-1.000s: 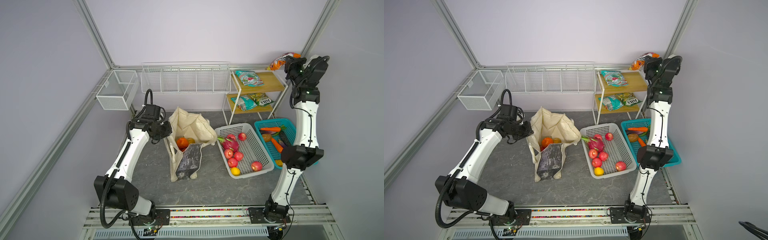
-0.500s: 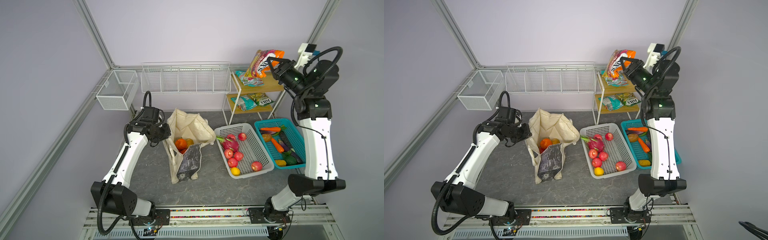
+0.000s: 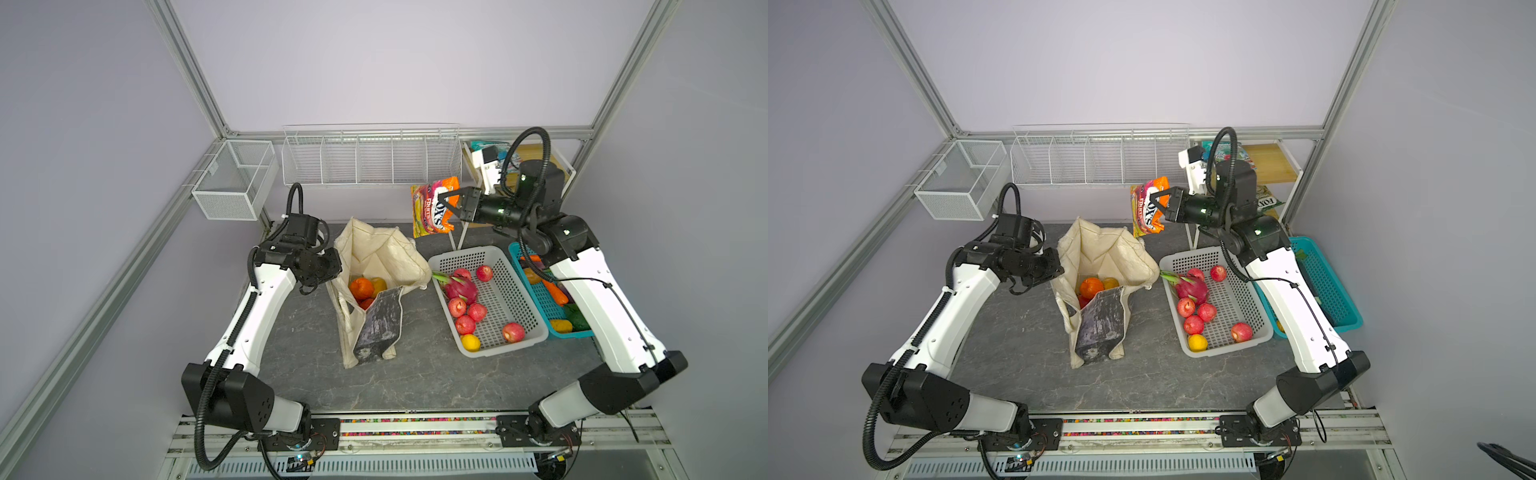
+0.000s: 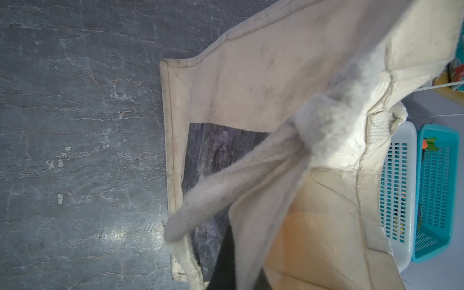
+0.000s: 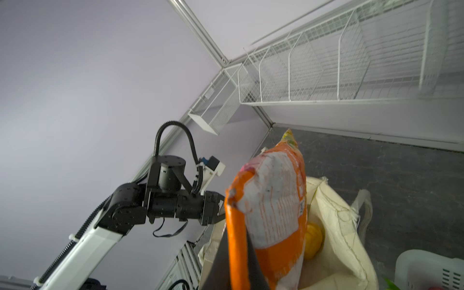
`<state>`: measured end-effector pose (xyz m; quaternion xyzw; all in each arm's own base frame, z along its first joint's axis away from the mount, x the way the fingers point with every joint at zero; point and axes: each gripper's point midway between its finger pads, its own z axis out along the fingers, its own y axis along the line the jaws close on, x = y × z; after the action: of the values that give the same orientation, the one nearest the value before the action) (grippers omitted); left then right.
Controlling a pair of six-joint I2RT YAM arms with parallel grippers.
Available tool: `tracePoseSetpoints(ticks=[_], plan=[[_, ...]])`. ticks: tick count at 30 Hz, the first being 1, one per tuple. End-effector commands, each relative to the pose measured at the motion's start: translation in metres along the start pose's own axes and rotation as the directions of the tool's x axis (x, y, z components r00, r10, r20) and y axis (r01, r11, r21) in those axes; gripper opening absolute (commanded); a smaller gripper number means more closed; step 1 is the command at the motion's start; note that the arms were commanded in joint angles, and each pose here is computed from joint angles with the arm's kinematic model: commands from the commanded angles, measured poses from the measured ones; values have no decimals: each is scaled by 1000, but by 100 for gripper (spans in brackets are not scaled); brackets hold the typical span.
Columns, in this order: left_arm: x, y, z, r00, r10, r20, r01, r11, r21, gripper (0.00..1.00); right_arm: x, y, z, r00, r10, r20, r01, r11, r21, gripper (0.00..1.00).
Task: Place the food into the grocery bag and tie it
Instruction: 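Carry the orange snack bag over the tote bag and lower it inside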
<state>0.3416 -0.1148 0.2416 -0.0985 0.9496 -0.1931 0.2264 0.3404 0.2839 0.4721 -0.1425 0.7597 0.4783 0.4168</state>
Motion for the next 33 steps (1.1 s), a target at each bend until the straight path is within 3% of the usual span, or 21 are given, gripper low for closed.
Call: tracePoseSetpoints(ticks=[1,14,24,33], plan=[[10,-6,-11,999,18,-26,-18,1000,18,0,10,28,-3,993,-115,4,115,993,-16,7],[16,-16,-12,998,56,-43,-54,998,42,0,72,48,56,969,-198,-145,196,980,-28,7],[17,-17,-9,996,71,-47,-69,996,50,0,103,10,109,926,-266,-267,277,961,4,7],[17,-18,-21,997,70,-22,-69,996,54,0,150,-24,154,915,-167,-368,186,982,17,7]])
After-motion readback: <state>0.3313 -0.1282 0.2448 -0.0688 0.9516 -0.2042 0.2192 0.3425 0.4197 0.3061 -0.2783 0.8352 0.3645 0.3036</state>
